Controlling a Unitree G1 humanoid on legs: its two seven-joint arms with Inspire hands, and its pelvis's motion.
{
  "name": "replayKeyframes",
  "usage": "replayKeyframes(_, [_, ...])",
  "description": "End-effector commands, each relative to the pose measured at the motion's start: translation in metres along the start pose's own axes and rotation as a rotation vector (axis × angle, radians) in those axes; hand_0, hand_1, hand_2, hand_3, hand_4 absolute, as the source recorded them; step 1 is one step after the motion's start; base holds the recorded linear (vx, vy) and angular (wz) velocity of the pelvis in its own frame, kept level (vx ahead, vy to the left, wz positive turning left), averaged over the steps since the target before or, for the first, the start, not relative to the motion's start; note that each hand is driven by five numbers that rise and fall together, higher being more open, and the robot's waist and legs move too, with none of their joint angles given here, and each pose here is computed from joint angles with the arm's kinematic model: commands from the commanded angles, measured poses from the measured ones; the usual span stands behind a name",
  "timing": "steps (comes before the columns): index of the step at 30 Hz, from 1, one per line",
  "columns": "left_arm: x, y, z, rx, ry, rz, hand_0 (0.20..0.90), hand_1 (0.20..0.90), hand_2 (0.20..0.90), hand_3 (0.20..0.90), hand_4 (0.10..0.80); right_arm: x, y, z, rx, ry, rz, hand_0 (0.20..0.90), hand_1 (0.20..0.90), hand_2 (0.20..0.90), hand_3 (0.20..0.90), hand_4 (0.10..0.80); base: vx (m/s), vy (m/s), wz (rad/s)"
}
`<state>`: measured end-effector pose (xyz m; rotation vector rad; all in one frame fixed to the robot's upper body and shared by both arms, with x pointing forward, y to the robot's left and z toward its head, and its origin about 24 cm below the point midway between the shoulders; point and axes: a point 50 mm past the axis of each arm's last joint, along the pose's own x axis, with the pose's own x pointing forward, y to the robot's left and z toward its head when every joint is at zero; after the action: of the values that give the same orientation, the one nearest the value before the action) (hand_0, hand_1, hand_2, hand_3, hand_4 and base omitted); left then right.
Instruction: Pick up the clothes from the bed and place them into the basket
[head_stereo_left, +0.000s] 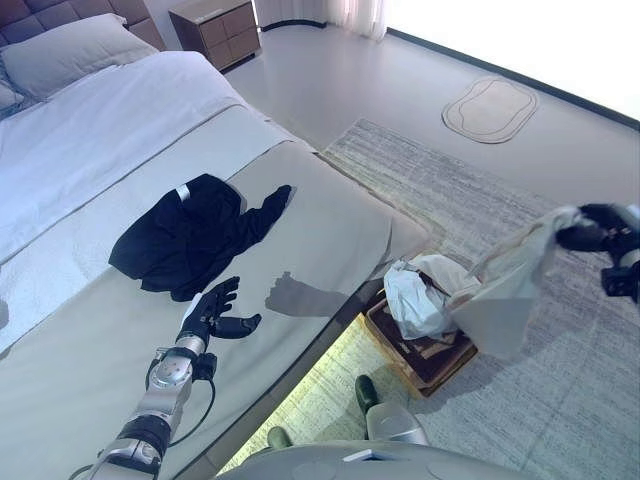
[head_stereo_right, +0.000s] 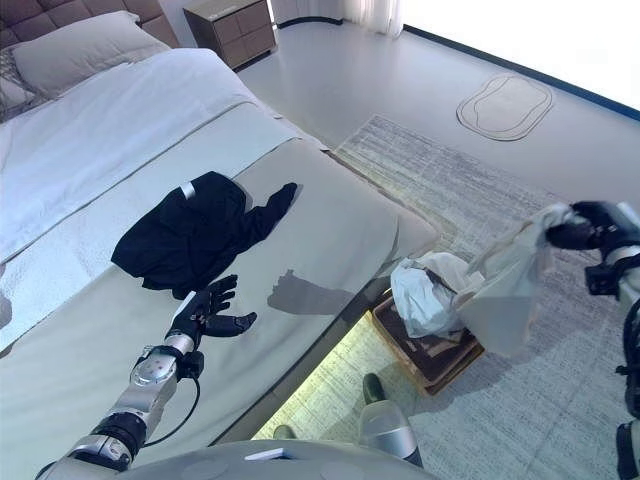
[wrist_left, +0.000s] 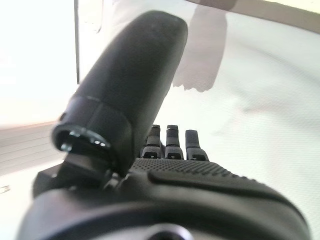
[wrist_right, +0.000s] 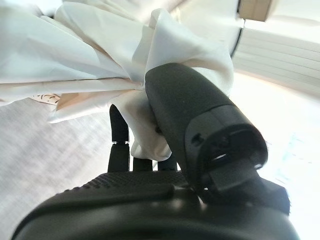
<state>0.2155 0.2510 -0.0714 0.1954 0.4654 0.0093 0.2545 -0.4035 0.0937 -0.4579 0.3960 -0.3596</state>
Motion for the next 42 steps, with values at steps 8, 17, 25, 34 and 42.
replayKeyframes(8, [0.012, 0.02, 0.047, 0.064, -0.189, 0.023, 0.9, 0.9, 0.9, 0.9, 0.8, 0.007, -0.011, 0.029, 0.043, -0.135, -0.097, 0.3, 0.3, 0.3, 0.2, 0.1, -0.012, 0.0, 0.05])
replayKeyframes(17, [0.014, 0.011, 0.051, 0.062, -0.2, 0.002, 0.9, 0.9, 0.9, 0.9, 0.8, 0.009, 0.004, -0.006, 0.027, -0.002, -0.044, 0.451, 0.451, 0.451, 0.376, 0.276, -0.008, -0.004, 0.04])
replayKeyframes(25, [0.013, 0.015, 0.054, 0.069, -0.206, 0.007, 0.9, 0.9, 0.9, 0.9, 0.8, 0.006, 0.006, -0.029, 0.035, 0.083, -0.031, 0.9, 0.9, 0.9, 0.9, 0.8, -0.002, -0.001, 0.0])
replayKeyframes(34, [0.012, 0.016, 0.052, 0.069, -0.202, 0.009, 0.9, 0.9, 0.9, 0.9, 0.8, 0.004, 0.012, -0.044, 0.039, 0.138, 0.008, 0.9, 0.9, 0.9, 0.9, 0.8, -0.001, -0.006, 0.01])
replayKeyframes(42, [0.01, 0.019, 0.048, 0.055, -0.196, 0.031, 0.9, 0.9, 0.9, 0.9, 0.8, 0.01, 0.014, -0.005, 0.005, -0.027, -0.025, 0.9, 0.9, 0.9, 0.9, 0.8, 0.019, -0.016, 0.08])
